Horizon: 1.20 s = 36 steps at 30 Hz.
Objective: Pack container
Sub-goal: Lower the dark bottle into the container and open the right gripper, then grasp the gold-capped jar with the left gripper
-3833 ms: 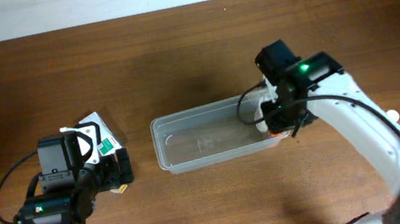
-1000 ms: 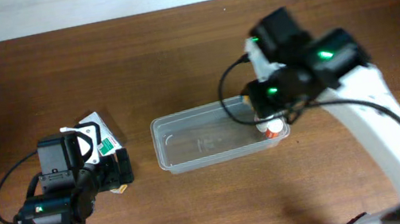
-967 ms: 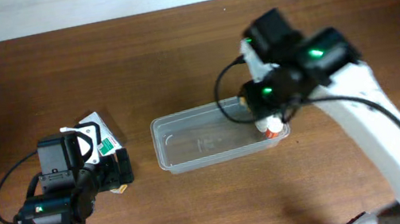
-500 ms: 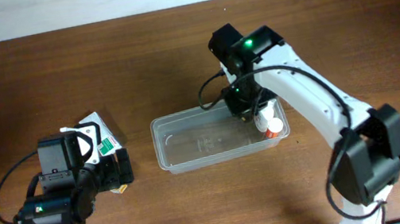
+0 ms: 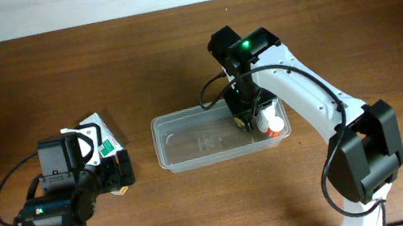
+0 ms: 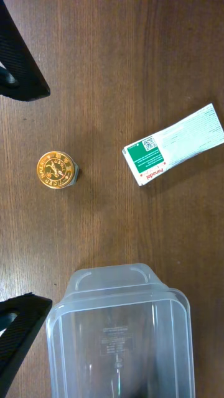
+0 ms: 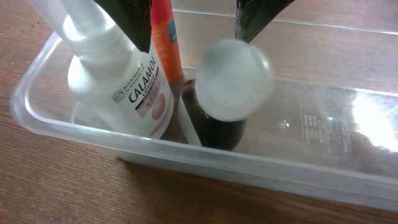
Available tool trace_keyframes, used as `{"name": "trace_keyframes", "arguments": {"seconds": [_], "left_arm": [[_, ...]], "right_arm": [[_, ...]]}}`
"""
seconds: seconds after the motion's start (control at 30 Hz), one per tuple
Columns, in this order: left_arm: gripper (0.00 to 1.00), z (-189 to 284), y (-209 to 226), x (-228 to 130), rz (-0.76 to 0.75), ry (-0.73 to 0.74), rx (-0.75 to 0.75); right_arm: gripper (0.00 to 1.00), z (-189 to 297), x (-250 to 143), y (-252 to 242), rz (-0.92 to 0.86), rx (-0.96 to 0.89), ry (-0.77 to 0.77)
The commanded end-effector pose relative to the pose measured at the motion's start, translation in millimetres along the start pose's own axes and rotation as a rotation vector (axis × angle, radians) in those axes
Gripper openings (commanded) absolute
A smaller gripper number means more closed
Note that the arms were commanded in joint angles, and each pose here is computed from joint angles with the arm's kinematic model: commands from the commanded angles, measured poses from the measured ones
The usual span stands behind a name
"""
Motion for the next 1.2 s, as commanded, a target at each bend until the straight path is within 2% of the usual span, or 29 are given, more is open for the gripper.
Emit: {"name": "trace_keyframes", "arguments": {"seconds": [0.0, 0.13, 0.3, 0.4, 0.43, 0.53, 0.6, 0.8, 0.97, 1.17], "left_arm": [[0.99, 4.1, -2.1, 4.8, -0.024, -0.013, -0.005], [0.99, 4.1, -2.1, 4.6, -0.024, -0.013, -0.005], [0.99, 4.1, -2.1, 4.9, -0.024, -0.014, -0.004], [0.99, 4.1, -2.1, 4.8, -0.024, -0.013, -0.005], [1.00, 4.1, -2.1, 5.1, -0.024, -0.015, -0.005], [1.00, 2.6, -0.8, 6.2, -0.008, -0.016, 0.006], [1.00, -1.8, 6.1, 4.6, 0.046, 0.004, 0.057], [0.99, -35.1, 14.5, -6.8, 0.121, 0.153, 0.125], [0.99, -71.0, 19.0, -20.4, 0.169, 0.301, 0.167], [0.99, -110.1, 25.1, -41.7, 0.210, 0.462, 0.218]], "right_arm": [[0.36, 0.0, -0.6, -0.9, -0.002, -0.020, 0.000], [0.36, 27.2, -0.5, -1.3, 0.004, -0.013, -0.079], [0.41, 100.8, -5.1, -7.1, 0.013, 0.003, -0.299], [0.56, 148.7, -17.8, -28.9, -0.043, -0.019, -0.444], [0.68, 171.8, -31.0, -52.4, -0.110, -0.031, -0.515], [0.80, 187.3, -52.6, -96.2, -0.243, -0.061, -0.550], [0.84, 185.1, -68.4, -127.0, -0.344, -0.065, -0.518], [0.84, 148.3, -100.4, -178.3, -0.492, -0.003, -0.336], [0.84, 114.3, -104.4, -189.8, -0.542, 0.034, -0.240], [0.84, 87.3, -102.1, -189.6, -0.542, 0.046, -0.198]]}}
Point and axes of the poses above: each gripper's point midway between its finger pads, its own z axis back along the fingers, its own y axis along the line the jaws close on, x = y × z, the point moved 4 cm from there along z, back along the fingers, and after that the axes turned 7 degrees about z, right-handed, at the moved point
